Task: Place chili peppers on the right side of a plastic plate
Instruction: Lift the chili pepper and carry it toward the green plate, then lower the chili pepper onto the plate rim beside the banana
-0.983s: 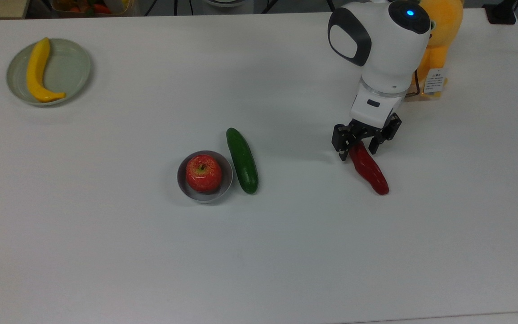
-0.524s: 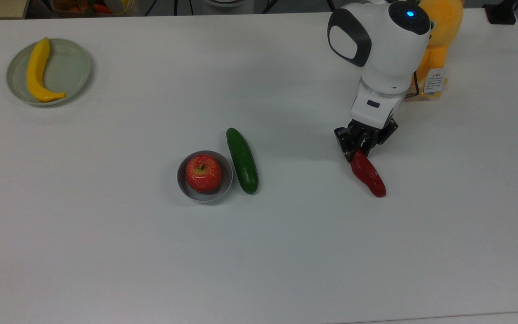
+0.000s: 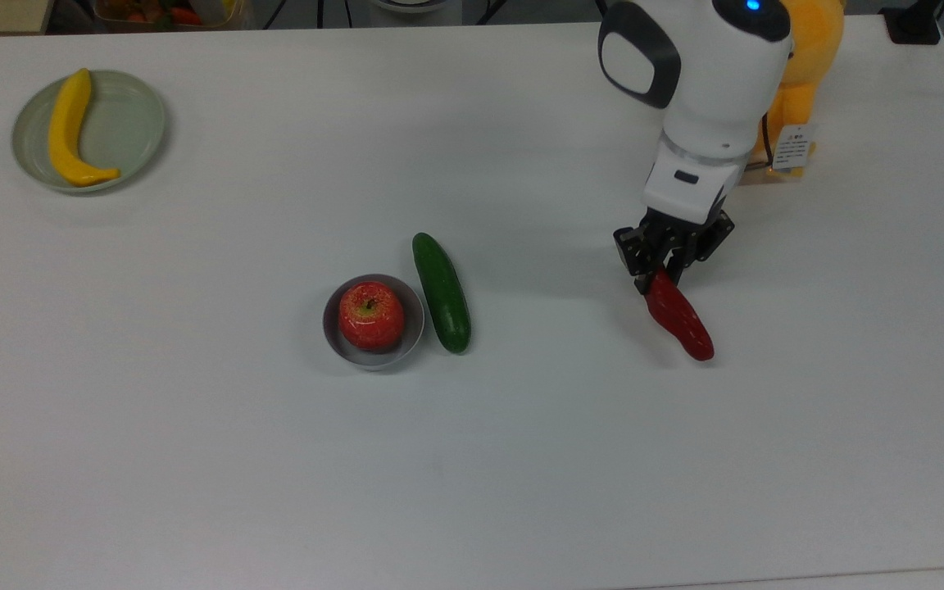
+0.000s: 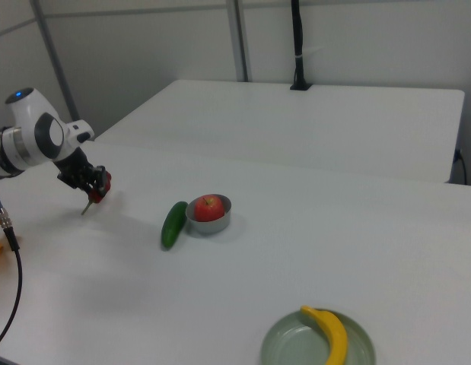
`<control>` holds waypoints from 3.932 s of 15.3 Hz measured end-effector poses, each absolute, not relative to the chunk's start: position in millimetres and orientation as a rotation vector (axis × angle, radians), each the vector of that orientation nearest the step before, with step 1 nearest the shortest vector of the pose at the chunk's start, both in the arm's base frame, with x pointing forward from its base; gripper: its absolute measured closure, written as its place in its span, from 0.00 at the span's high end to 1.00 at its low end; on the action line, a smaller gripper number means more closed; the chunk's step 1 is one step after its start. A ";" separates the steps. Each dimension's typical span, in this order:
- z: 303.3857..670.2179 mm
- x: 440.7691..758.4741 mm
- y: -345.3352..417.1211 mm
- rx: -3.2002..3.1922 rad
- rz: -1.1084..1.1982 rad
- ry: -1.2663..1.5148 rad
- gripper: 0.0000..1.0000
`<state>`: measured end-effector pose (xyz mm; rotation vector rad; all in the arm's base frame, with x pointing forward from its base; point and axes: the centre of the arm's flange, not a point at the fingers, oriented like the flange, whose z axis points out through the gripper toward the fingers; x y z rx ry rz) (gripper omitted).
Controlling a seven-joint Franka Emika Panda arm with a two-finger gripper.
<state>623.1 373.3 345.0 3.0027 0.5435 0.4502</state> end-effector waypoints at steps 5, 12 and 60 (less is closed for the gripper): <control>442.7 618.7 342.2 3.057 0.470 0.394 0.36; 585.4 595.0 250.8 3.120 0.509 0.139 0.36; 367.5 481.8 -481.8 2.913 0.043 0.334 0.36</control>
